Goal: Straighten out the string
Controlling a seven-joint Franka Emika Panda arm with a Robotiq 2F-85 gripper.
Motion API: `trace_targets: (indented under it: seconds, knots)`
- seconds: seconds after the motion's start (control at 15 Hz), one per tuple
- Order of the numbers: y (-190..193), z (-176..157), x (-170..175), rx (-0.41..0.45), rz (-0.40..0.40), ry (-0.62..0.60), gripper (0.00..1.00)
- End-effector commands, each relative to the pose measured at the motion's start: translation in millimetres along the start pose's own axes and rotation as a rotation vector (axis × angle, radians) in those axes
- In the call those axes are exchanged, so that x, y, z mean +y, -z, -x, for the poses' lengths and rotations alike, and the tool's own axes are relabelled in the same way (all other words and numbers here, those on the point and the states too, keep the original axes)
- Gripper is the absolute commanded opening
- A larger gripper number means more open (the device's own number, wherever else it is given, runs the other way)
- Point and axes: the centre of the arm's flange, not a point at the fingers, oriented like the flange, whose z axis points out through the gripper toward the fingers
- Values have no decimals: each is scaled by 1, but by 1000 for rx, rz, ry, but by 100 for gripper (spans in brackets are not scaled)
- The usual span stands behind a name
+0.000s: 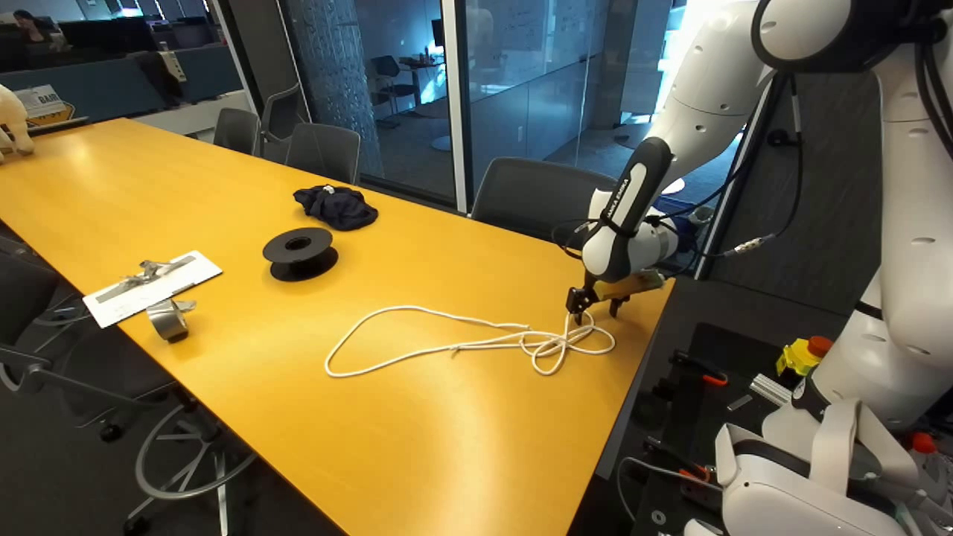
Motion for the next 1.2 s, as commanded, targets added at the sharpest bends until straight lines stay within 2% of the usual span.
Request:
trace_targets:
  seconds: [0.0,0.13,0.53,0.67,0.87,0.93,1.13]
  knots:
    - [8,5,-2,37,-1,14,75]
    - [12,6,-5,41,-4,18,66]
    - [22,5,-10,42,-14,28,18]
    - [21,4,-8,37,-21,26,7]
    - [27,1,-2,39,-22,13,1]
    - [37,1,4,52,-37,11,5]
    - [73,-2,13,84,-55,0,7]
